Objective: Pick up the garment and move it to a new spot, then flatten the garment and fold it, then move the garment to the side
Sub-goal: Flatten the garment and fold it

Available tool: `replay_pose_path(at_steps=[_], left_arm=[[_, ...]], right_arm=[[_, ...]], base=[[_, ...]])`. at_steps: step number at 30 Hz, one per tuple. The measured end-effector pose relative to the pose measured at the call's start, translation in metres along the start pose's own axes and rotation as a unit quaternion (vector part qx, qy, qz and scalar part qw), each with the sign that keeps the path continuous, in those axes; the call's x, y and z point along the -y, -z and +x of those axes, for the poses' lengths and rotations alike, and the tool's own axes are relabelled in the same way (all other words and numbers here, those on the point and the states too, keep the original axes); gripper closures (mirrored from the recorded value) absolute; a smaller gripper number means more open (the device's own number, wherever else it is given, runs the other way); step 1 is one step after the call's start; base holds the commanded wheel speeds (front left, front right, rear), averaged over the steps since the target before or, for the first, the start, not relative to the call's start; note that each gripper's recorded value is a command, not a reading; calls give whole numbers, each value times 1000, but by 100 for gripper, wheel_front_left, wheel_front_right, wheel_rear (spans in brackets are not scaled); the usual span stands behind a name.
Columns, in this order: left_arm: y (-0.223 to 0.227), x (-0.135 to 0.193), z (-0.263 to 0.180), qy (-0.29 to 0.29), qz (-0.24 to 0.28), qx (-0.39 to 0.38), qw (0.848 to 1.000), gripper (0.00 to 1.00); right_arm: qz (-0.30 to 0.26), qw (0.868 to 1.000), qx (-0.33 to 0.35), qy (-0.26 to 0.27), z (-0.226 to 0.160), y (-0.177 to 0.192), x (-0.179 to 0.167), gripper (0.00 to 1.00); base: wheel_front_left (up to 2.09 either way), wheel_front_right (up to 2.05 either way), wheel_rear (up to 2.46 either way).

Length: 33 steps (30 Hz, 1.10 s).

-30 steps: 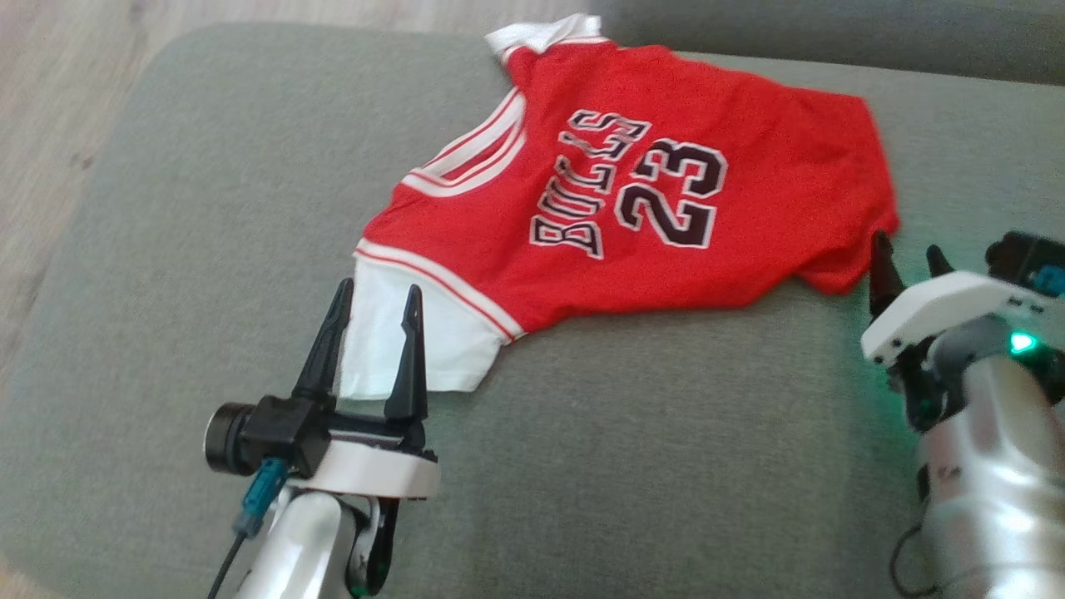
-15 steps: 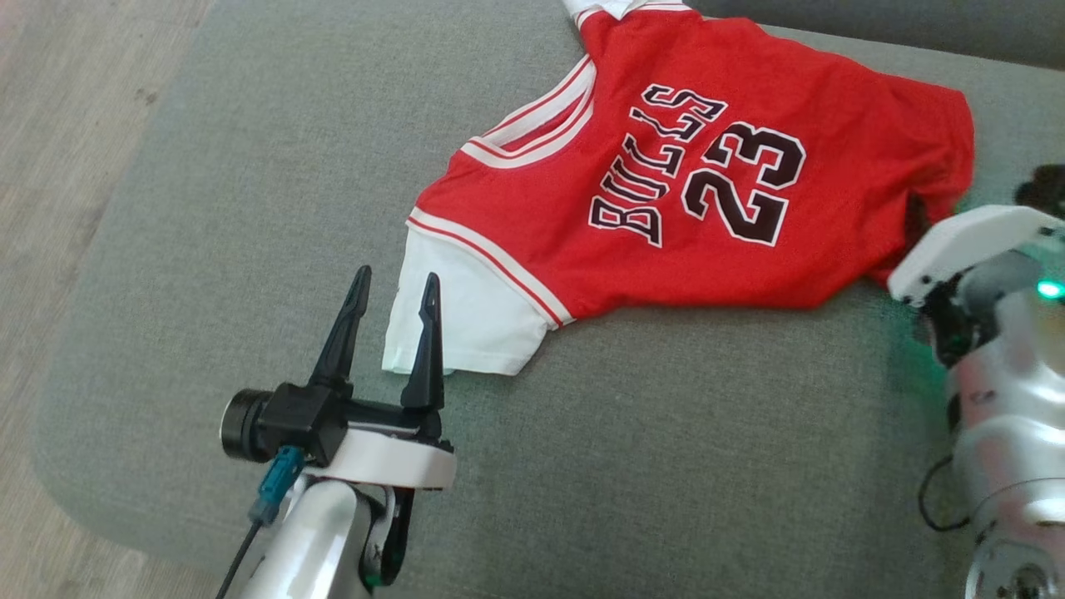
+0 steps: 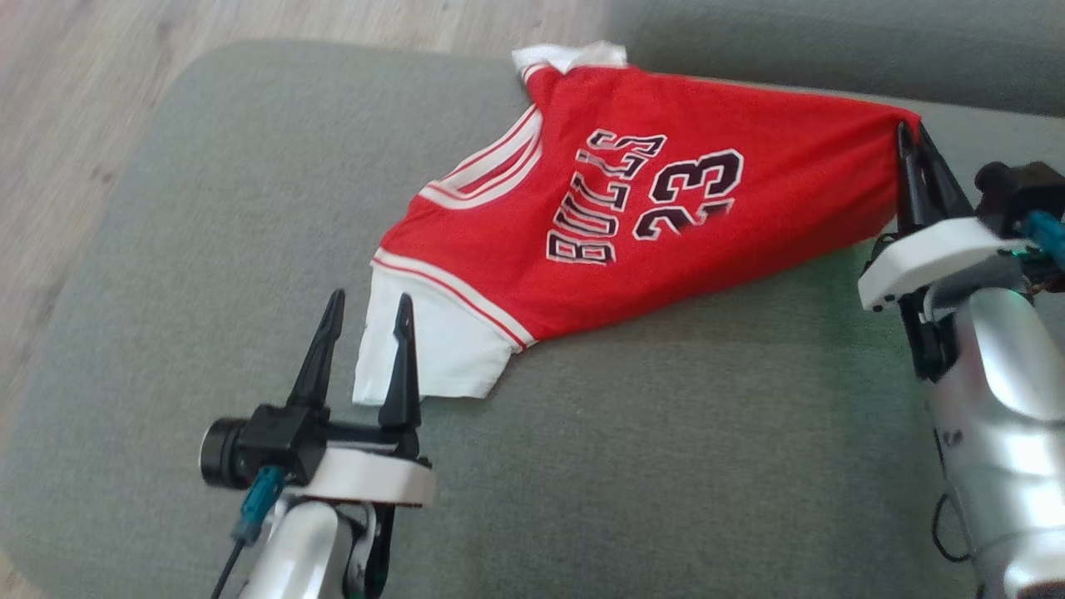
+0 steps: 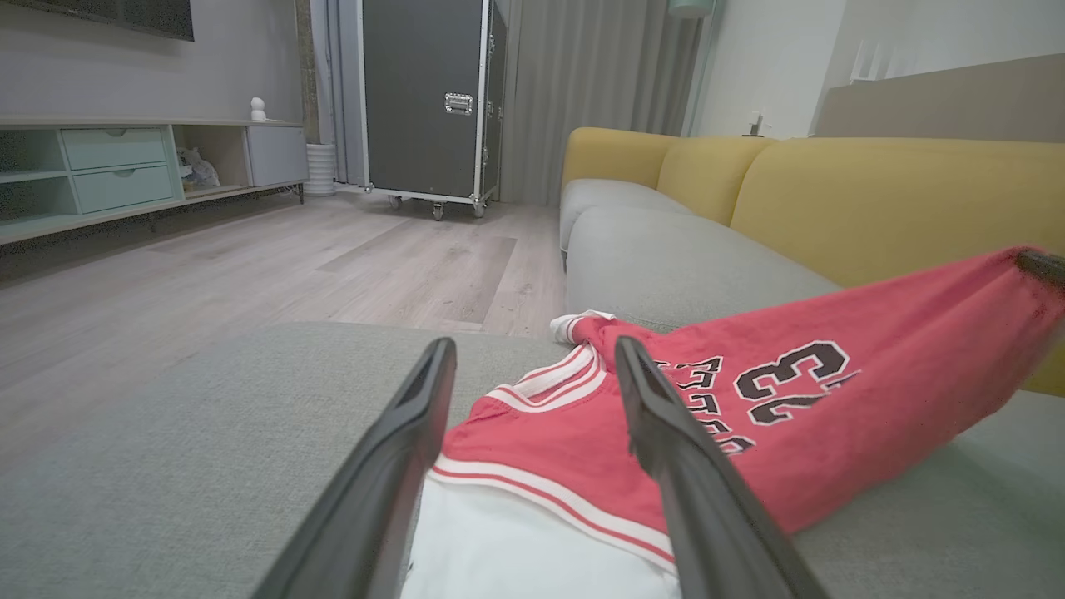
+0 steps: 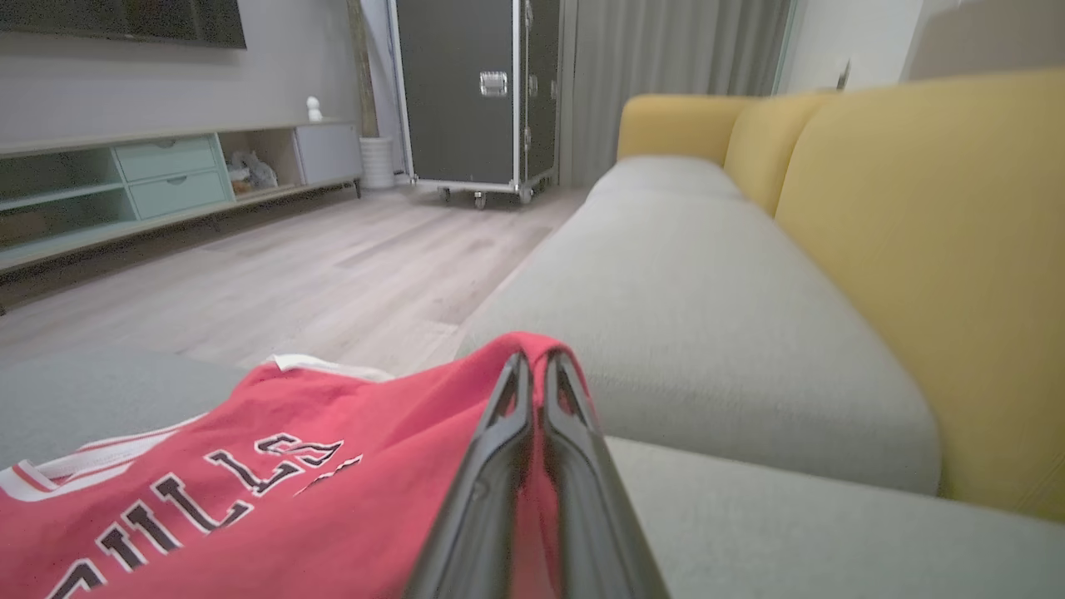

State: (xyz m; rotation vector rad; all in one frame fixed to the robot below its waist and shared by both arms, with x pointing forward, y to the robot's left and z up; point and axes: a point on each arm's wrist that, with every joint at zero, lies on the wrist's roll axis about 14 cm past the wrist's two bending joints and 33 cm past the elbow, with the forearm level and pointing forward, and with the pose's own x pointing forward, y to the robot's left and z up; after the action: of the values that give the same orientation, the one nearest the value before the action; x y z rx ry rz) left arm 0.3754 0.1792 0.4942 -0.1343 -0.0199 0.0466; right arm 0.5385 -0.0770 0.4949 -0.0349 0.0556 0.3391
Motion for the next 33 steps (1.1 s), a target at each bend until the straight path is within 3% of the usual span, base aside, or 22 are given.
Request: replay_pose_path(at_steps=[6, 12, 20, 26, 32, 33], left_arm=[[-5, 8, -8, 11, -7, 9, 1000, 0], [-7, 4, -10, 6, -8, 12, 1000, 0], [6, -7, -9, -12, -7, -11, 1000, 0], [8, -27, -9, -41, -1, -18, 999, 0], [13, -43, -11, -64, 9, -29, 998, 0], [13, -43, -11, -65, 9, -30, 997, 0]], right_arm=[[-56, 993, 100, 2, -31, -58, 3, 100], [-94, 990, 104, -12, -35, -57, -8, 100], [-140, 990, -29, -12, 16, -11, 4, 100], [-160, 977, -144, -14, 45, 52, 16, 100], [-157, 970, -185, 8, 63, 77, 35, 100], [-160, 970, -183, 10, 65, 78, 37, 64]], base=[[0, 0, 0], [0, 0, 0], [0, 0, 0], [0, 0, 0], [0, 0, 0], [0, 0, 0]])
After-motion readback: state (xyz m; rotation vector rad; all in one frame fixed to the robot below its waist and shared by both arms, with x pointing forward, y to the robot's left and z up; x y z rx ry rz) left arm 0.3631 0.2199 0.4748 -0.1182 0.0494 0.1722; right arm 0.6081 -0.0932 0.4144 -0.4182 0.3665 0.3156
